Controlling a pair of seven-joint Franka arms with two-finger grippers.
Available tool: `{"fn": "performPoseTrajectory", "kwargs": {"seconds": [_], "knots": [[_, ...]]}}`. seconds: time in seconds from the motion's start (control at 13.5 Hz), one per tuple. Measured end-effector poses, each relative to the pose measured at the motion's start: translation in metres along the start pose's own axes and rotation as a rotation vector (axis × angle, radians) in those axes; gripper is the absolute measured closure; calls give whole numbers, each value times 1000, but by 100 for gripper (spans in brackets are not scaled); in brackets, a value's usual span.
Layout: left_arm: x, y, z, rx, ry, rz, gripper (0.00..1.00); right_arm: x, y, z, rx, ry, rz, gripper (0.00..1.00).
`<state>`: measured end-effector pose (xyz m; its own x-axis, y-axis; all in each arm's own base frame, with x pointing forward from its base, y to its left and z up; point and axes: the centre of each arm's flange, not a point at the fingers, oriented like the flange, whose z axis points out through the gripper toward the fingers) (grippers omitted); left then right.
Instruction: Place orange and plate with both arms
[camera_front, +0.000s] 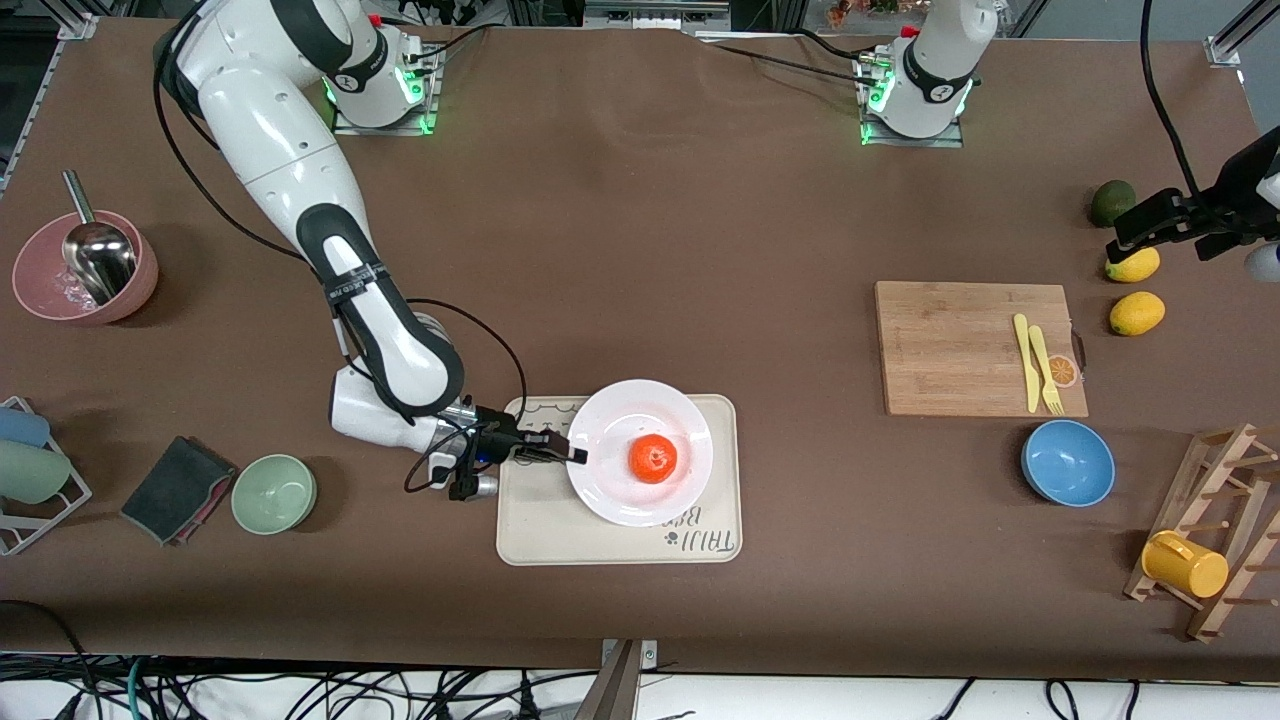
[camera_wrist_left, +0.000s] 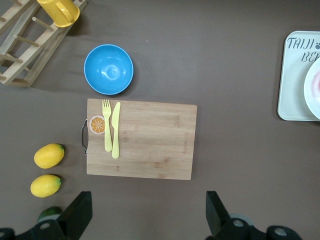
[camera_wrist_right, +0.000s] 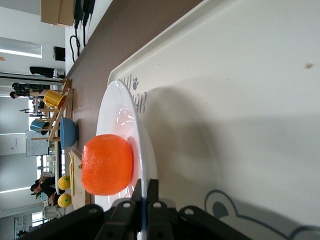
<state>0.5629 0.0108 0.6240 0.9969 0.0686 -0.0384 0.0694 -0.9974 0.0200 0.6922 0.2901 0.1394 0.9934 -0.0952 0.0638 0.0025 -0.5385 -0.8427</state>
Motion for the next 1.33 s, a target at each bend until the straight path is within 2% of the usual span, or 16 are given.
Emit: {"fn": "performPoseTrajectory", "kwargs": {"seconds": [0.15, 0.22, 0.44, 0.52, 0.67, 0.81, 0.89, 1.11, 1.33], "knots": [[0, 0, 0, 0, 0, 0, 0, -1, 8, 5, -1, -3, 8, 96], [0, 0, 0, 0, 0, 0, 0, -1, 9, 6, -1, -3, 9, 90], [0, 0, 0, 0, 0, 0, 0, 6, 7, 1, -12, 4, -15, 60], [0, 0, 0, 0, 0, 0, 0, 9, 6, -3, -34, -3, -46, 46], [0, 0, 0, 0, 0, 0, 0, 13, -1, -8, -103, -34, -126, 27], [0, 0, 0, 0, -1, -1, 0, 18, -18, -16, -217, -75, -173, 4], [0, -1, 0, 0, -1, -1, 0, 20, -33, -21, -295, -92, -193, 0], [0, -1, 0, 0, -1, -1, 0, 15, -81, -28, -540, -155, -287, 0], [0, -1, 1, 0, -1, -2, 0, 7, -104, -56, -762, -289, -360, 0]]}}
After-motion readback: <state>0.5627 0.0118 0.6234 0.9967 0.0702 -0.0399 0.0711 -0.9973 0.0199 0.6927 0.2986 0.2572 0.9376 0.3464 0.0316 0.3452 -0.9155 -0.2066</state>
